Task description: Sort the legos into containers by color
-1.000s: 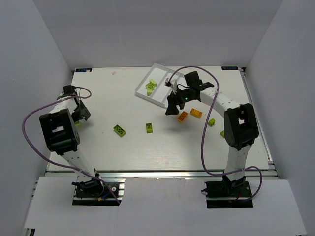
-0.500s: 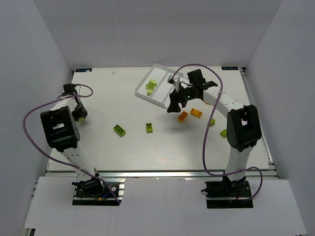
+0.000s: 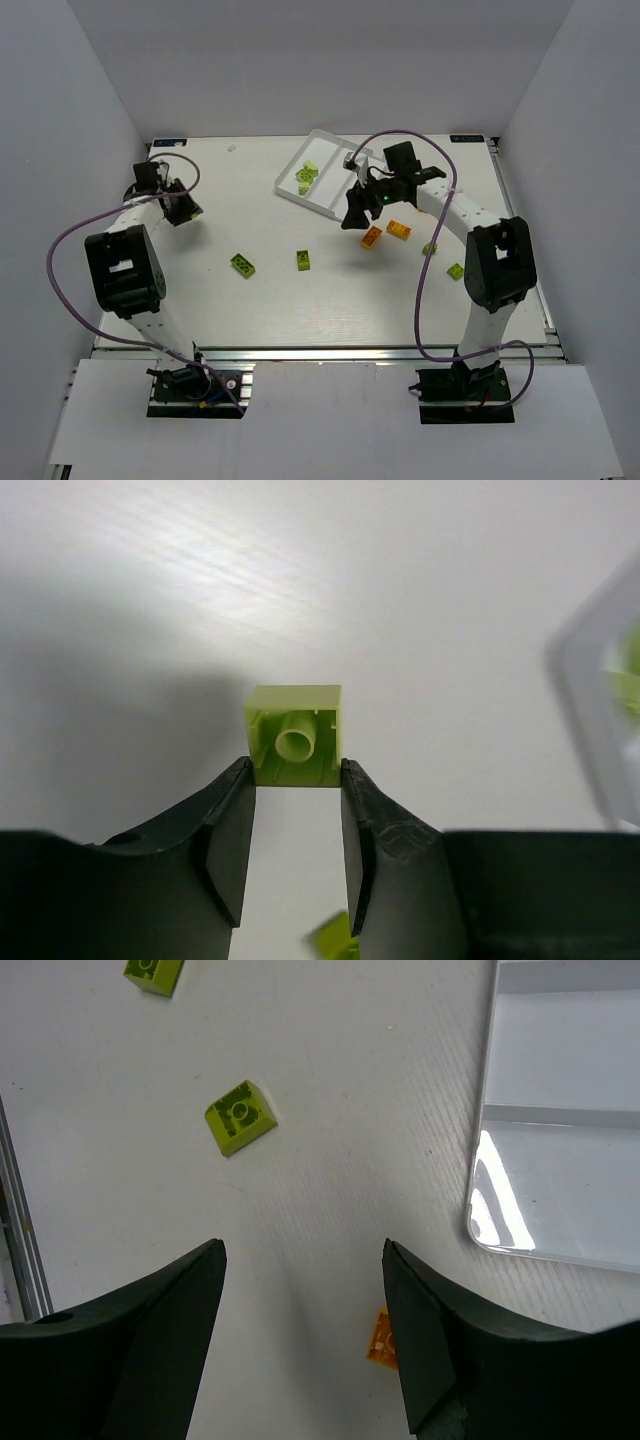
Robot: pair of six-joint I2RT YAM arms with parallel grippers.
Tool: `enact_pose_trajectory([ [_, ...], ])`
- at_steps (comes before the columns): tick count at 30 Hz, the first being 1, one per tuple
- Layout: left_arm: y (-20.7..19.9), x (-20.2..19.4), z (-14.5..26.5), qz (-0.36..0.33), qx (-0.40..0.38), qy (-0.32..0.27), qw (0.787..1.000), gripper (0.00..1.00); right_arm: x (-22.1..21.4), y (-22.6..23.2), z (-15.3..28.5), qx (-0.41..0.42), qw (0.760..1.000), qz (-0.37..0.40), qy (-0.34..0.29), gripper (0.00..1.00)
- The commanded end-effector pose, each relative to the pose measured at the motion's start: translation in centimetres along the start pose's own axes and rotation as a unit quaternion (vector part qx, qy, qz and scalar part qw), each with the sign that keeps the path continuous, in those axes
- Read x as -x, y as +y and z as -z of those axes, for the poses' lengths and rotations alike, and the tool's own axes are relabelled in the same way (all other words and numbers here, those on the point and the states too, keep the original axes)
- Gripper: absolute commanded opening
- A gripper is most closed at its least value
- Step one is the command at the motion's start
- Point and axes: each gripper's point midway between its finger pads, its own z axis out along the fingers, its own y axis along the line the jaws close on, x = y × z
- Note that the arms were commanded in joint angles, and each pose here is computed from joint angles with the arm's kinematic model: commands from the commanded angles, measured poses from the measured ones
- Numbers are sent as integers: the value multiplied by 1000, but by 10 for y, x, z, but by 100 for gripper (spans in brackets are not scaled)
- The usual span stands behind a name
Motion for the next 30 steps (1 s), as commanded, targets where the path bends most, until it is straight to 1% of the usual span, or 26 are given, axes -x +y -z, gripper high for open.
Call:
enact_pose_trajectory([
  [1,-111,30,32,-3,-204,-29,978,19,19,5,14,-10,1000,4,-27,69],
  [2,-127,31,32,-9,-227,-31,973,18,21,6,14,-9,999,-1,-30,67],
  [3,-153,25,31,-15,-261,-23,965,18,21,5,16,-10,999,-12,-32,64],
  [5,-177,20,28,-21,-282,-18,959,18,21,5,17,-11,999,-20,-35,60],
  [6,-196,12,27,-30,-297,-9,954,18,22,6,18,-12,999,-24,-36,54],
  [7,-203,4,15,-26,-299,7,954,18,23,5,21,-16,999,-26,-39,50],
  [8,-220,12,17,-35,-310,-1,950,18,24,4,21,-19,999,-25,-40,45],
  [9,-231,10,13,-40,-314,2,948,18,22,5,22,-21,999,-30,-40,35],
  [10,-244,-4,0,-46,-317,22,947,18,23,3,25,-27,998,-31,-42,31],
  [11,-260,7,2,-53,-323,9,945,19,23,2,26,-28,998,-33,-43,26],
  [12,-269,7,-2,-57,-321,9,945,19,22,4,27,-28,998,-38,-41,21],
  [15,-294,6,-19,-65,-311,6,948,20,21,6,33,-30,997,-45,-46,19],
  [16,-298,5,-25,-66,-307,7,949,21,23,7,37,-33,997,-43,-49,20],
  [17,-296,-6,-41,-65,-292,25,954,21,23,6,38,-37,997,-42,-50,21],
  [18,-308,1,-40,-71,-294,13,953,22,23,6,40,-39,997,-41,-51,24],
  [20,-308,-10,-54,-73,-279,29,957,25,23,5,45,-48,997,-38,-51,31],
  [21,-316,-9,-52,-77,-281,23,956,27,23,4,47,-51,997,-38,-52,33],
  [22,-315,-9,-55,-78,-276,25,958,29,22,2,50,-56,996,-39,-52,35],
  [23,-318,-14,-57,-80,-273,29,958,33,21,1,51,-57,996,-40,-52,38],
  [24,-322,-16,-59,-84,-272,28,958,42,20,0,54,-61,996,-42,-53,43],
  [25,-319,-18,-62,-84,-264,33,960,48,18,0,55,-63,996,-44,-52,45],
  [26,-319,-18,-64,-85,-260,34,961,54,17,-1,56,-64,996,-46,-52,51],
  [27,-322,-22,-65,-88,-258,37,961,59,17,-1,57,-66,995,-48,-53,54],
  [28,-322,-20,-64,-88,-256,35,962,67,17,-3,59,-69,995,-48,-54,56],
  [29,-324,-18,-63,-89,-259,33,961,69,15,-4,61,-72,995,-51,-53,61],
  [30,-325,-17,-62,-89,-259,31,961,70,15,-3,62,-72,995,-50,-54,63],
])
